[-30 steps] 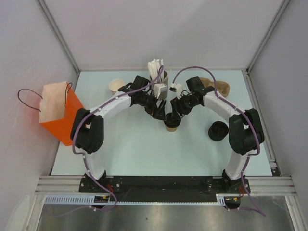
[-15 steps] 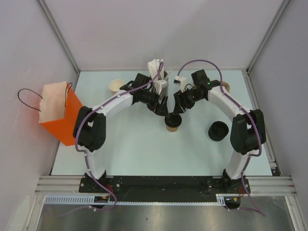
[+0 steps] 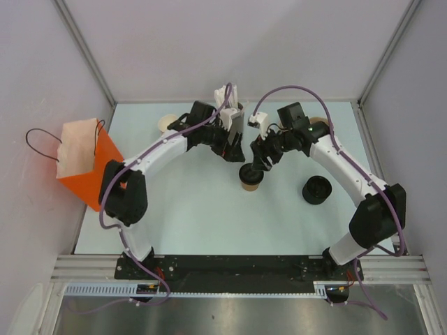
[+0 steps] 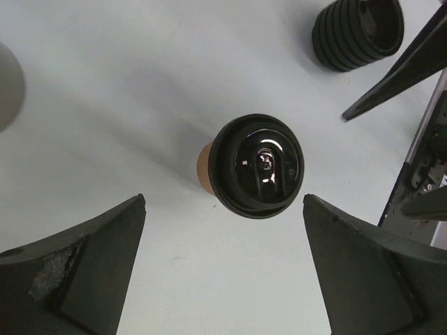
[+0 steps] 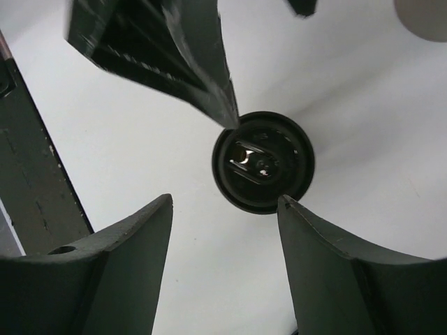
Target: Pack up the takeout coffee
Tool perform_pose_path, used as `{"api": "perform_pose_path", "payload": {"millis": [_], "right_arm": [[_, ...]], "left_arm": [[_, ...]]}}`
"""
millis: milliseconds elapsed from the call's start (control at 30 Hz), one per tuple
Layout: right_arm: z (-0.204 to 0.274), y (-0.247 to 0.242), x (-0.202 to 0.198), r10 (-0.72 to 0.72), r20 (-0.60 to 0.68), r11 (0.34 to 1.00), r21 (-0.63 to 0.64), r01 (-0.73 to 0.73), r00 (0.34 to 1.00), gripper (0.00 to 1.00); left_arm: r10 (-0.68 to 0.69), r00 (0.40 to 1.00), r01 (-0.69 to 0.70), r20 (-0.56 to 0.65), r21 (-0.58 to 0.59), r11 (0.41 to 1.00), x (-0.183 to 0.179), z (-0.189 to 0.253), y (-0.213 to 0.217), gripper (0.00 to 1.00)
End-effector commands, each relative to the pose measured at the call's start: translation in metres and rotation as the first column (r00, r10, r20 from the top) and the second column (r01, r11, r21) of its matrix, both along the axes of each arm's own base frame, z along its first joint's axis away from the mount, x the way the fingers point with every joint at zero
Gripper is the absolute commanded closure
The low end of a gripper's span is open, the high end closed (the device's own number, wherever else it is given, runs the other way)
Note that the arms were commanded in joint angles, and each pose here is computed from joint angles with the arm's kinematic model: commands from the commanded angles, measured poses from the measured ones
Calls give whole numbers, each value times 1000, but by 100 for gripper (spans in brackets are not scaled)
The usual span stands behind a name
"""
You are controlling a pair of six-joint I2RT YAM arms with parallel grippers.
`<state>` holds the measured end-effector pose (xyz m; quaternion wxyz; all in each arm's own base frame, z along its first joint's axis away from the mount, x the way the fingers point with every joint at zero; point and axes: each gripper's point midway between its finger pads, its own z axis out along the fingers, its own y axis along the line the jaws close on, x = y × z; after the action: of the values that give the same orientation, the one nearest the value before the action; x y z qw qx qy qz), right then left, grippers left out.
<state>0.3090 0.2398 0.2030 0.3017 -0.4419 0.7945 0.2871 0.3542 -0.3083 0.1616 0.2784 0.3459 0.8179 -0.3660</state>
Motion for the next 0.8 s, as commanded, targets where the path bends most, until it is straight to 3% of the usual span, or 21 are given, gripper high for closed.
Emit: {"api": "perform_pose_path", "payload": {"millis": [0, 367, 767], "right_arm": [[3, 0, -11, 25, 41, 999, -39, -24, 999, 34], [-3, 7, -22, 41, 67, 996, -77, -36, 997, 36], [-20, 19, -15, 45, 93, 991, -127, -33, 995, 38]], "left_arm": [[76, 981, -68, 177, -47, 997, 7, 67, 20, 1], [220, 934, -250, 280, 76, 965, 19, 93, 102, 0], [300, 830, -422, 471, 178, 889, -5, 160, 172, 1]]}}
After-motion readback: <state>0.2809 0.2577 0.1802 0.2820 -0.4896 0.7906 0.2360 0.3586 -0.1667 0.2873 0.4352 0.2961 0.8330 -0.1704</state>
